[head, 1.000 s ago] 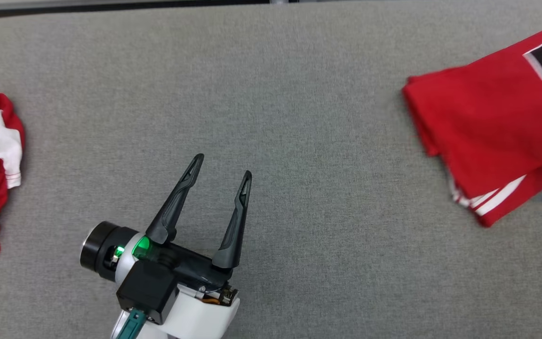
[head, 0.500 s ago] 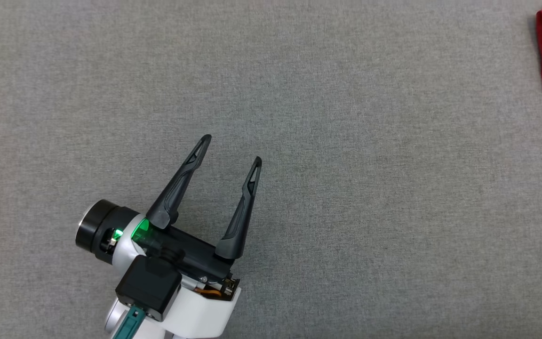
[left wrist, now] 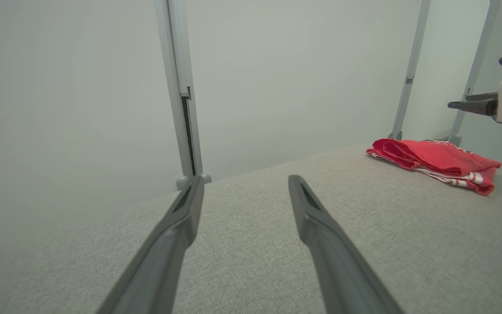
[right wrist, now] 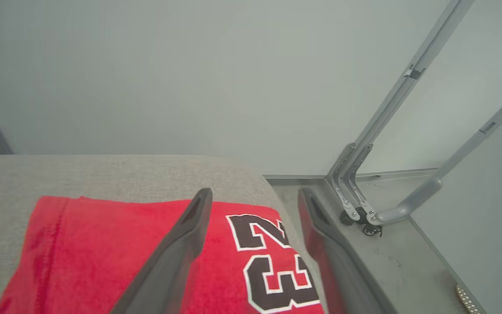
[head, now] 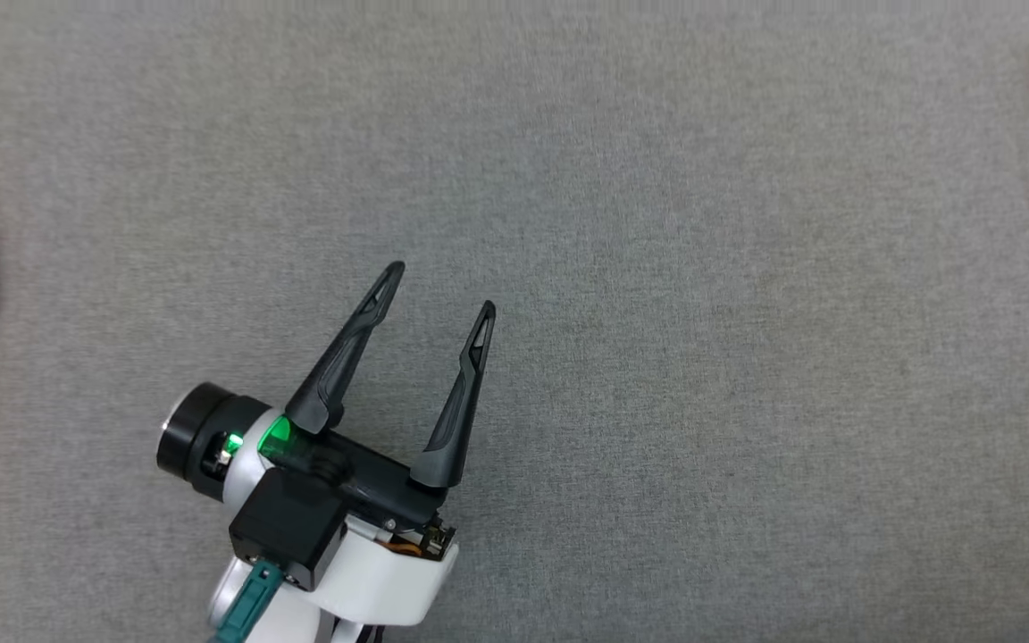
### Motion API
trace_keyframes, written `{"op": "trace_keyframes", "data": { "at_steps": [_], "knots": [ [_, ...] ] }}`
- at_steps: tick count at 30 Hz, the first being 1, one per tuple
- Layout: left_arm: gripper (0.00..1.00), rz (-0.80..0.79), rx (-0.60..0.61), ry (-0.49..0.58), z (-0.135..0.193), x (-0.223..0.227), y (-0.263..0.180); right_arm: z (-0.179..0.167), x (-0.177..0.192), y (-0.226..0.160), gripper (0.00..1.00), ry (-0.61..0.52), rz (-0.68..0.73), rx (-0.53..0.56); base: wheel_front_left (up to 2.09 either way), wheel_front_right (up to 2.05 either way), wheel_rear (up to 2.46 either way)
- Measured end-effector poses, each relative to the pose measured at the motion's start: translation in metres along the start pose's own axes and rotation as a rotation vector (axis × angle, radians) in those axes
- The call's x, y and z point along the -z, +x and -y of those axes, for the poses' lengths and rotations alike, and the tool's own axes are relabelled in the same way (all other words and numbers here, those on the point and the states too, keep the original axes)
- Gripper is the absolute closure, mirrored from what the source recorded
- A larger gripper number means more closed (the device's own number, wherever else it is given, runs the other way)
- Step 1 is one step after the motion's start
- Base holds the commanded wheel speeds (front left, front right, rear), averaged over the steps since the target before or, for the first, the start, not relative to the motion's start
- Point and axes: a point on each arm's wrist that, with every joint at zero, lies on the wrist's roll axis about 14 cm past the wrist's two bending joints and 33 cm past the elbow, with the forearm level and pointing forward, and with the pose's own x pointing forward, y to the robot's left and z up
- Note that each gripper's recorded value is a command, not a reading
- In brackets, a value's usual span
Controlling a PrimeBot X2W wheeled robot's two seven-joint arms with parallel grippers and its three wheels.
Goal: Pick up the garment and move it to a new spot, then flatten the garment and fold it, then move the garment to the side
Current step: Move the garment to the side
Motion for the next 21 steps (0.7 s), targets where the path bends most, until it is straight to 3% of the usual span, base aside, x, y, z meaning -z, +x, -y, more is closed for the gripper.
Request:
{"op": "trace_keyframes", "data": {
  "at_steps": [9, 15, 21],
  "knots": [
    [0.0, -0.065, -0.182, -0.011, -0.026, -0.002, -0.044, -0.123, -0.016, -0.052, 0.0, 0.081, 0.123, -0.257, 0.0, 0.0, 0.0],
    [0.0, -0.061, -0.282, -0.033, -0.04, -0.013, -0.075, -0.172, -0.027, -0.116, 0.0, 0.148, 0.239, -0.348, 0.0, 0.0, 0.0],
    [0.0, -0.036, -0.316, -0.044, -0.038, -0.025, -0.099, -0.186, -0.052, -0.177, 0.0, 0.225, 0.383, -0.365, 0.0, 0.0, 0.0]
  ]
}}
